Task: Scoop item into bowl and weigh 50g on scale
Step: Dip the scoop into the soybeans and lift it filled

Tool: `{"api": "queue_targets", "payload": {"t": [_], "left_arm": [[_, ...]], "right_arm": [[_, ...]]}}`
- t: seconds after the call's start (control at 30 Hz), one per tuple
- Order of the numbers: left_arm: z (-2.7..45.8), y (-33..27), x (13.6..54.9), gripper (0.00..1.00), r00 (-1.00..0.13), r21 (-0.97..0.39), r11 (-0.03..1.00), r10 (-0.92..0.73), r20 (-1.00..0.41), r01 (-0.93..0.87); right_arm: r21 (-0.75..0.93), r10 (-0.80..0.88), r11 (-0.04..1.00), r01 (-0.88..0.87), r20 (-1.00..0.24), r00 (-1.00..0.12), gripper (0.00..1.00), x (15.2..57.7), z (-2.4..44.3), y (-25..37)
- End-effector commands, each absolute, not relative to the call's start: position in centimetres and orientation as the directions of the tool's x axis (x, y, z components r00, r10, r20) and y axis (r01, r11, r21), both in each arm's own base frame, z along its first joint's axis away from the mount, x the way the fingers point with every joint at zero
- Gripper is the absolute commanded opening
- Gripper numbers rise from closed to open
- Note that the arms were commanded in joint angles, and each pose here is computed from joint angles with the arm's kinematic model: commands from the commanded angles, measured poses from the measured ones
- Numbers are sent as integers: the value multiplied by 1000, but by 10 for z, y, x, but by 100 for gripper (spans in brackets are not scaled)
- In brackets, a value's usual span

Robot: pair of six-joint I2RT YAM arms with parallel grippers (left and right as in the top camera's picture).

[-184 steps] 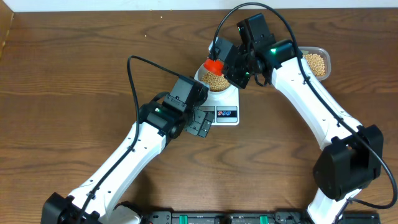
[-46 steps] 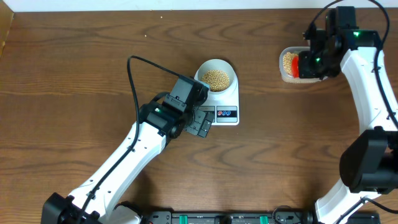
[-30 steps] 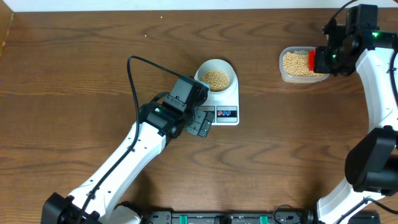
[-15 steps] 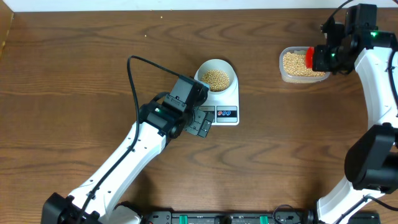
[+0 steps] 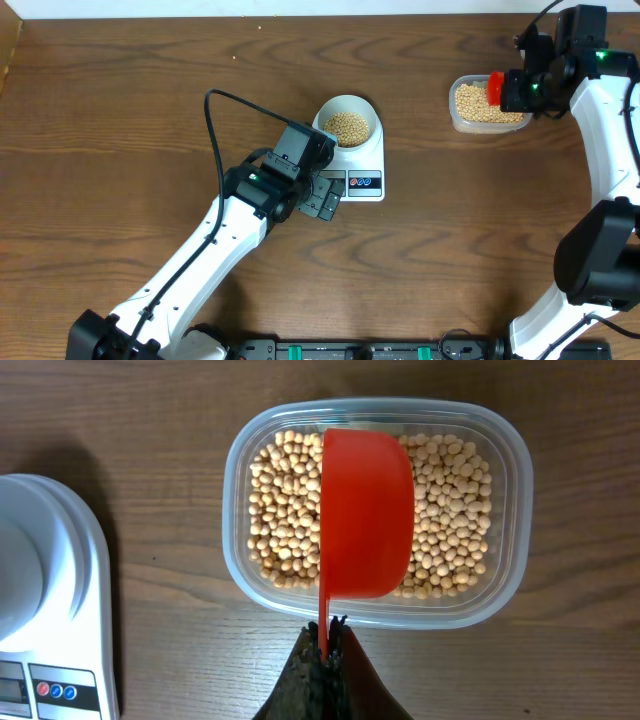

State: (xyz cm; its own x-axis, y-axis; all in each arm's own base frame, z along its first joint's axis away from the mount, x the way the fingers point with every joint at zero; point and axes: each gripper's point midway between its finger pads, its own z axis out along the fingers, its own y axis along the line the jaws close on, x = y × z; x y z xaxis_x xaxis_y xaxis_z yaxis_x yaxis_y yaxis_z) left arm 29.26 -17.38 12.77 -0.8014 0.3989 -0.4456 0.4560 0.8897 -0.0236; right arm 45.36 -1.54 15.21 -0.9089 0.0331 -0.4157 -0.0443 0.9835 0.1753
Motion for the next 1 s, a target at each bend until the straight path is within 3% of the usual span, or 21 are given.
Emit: {"api": "queue_targets", "payload": {"t": [0.0, 0.43, 0.97], "left_arm": [[123, -172, 291, 96, -811, -23, 894, 396, -430, 448], [123, -172, 291, 96, -811, -23, 894, 396, -430, 448], [123, -172, 291, 96, -811, -23, 894, 396, -430, 448]], "right_arm": [[191, 26, 980, -57, -402, -915, 1, 453, 144, -13], [240, 36, 970, -46, -327, -944, 1, 451, 111, -7], [357, 43, 931, -83, -331, -943, 1, 461, 86, 11]]}}
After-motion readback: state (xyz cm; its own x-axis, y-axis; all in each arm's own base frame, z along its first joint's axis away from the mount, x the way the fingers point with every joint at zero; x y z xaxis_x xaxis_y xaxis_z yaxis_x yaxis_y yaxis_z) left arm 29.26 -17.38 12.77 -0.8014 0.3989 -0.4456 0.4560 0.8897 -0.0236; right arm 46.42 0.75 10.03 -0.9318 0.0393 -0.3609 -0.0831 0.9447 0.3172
